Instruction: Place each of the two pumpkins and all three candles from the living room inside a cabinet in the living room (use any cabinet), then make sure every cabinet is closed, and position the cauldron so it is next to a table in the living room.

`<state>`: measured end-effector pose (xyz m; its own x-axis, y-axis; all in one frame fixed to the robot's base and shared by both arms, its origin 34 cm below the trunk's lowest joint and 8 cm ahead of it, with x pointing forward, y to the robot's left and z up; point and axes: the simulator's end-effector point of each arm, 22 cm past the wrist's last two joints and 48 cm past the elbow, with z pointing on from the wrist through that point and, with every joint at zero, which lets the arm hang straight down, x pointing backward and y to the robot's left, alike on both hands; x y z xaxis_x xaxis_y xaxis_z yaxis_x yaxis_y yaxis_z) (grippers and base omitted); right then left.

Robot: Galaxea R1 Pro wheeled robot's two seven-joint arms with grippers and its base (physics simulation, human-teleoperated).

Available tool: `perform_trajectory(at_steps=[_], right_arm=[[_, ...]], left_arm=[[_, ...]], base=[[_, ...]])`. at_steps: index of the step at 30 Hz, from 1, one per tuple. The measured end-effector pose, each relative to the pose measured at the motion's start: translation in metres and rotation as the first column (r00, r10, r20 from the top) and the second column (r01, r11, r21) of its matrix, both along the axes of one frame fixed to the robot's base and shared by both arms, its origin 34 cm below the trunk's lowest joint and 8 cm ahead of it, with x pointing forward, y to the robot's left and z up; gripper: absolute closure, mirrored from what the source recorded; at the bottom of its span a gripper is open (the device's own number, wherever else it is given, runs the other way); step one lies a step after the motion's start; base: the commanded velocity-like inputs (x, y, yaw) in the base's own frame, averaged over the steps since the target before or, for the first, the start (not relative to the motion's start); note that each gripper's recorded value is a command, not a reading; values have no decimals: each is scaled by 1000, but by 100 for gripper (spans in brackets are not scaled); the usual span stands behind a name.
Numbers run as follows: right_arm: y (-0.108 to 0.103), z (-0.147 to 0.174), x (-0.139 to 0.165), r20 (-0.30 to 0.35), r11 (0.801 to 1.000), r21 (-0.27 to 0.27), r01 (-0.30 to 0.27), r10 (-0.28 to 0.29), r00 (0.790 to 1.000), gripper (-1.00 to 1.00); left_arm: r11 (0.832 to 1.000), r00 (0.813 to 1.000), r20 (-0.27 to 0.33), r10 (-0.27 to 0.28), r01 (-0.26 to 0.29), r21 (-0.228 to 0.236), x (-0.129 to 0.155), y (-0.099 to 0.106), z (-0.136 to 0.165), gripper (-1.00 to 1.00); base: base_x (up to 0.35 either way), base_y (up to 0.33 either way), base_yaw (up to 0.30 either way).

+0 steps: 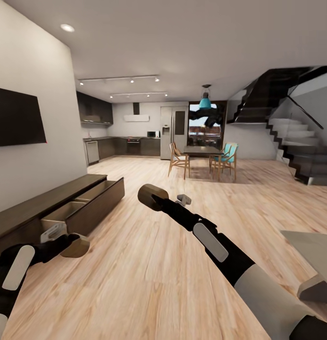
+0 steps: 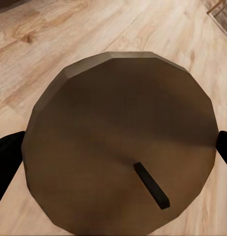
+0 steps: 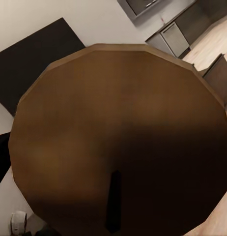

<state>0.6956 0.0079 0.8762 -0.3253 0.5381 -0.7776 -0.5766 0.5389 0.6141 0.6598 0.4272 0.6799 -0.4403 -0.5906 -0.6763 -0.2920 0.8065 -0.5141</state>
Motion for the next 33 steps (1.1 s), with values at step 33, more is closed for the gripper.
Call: perform_trajectory(at_steps=[33], right_arm=[[-19,-66,27,-187,998,48,44,-34,982,100]], left_arm=[[1000,999,-41,-7,8,4,3,-3,-22,100]], base=[[303,-108,0]])
